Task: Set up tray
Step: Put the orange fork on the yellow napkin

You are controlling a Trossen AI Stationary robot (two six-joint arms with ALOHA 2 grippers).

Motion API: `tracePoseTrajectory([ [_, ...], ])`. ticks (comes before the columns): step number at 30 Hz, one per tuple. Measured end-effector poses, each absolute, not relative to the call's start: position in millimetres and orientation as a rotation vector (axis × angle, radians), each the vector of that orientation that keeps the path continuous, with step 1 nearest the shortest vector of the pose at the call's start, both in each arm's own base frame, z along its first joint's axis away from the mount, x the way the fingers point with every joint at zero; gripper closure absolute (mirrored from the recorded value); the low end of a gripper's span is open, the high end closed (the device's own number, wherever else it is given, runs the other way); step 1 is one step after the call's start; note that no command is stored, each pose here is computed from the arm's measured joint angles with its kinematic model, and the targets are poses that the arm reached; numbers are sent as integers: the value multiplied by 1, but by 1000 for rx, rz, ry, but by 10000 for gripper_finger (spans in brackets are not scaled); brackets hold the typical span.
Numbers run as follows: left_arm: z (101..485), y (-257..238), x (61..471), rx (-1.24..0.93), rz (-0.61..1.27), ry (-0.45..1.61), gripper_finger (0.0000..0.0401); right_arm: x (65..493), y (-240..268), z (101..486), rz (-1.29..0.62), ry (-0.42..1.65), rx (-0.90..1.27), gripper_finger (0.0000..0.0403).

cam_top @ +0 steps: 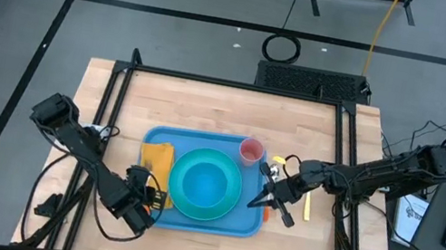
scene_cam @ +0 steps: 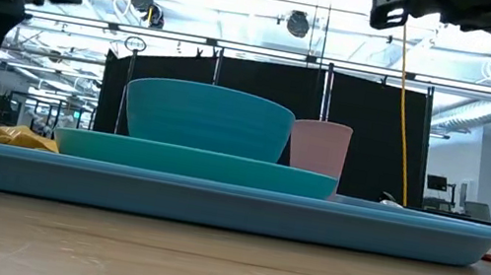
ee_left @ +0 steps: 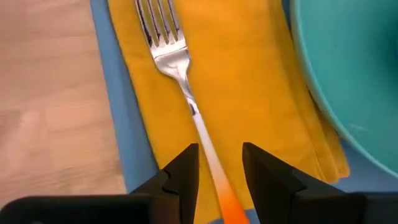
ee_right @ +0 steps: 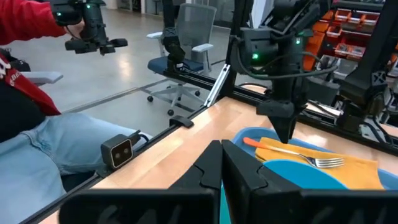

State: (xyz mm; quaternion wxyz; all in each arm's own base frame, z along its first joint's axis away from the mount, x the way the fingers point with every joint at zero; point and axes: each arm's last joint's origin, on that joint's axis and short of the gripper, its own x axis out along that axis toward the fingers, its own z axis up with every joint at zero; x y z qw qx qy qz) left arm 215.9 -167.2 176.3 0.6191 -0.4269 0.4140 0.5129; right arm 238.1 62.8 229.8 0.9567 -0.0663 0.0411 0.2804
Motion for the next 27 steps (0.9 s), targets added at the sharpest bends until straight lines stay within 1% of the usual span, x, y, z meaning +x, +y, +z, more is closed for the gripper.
tracePoseTrajectory([
  [9,147,-164,212,-1071,1114,940,274,238,63,230,567,84,-134,403],
  [13,144,-162,210,-1073,1138,949,274,238,63,230,567,86,-132,403],
  [21,144,-162,210,-1042,1116,963,276,238,63,230,567,86,-133,403],
  [24,144,-162,210,-1043,1117,962,291,238,63,230,567,88,-132,403],
  [27,144,-162,210,-1043,1116,963,318,238,63,229,567,91,-132,403],
])
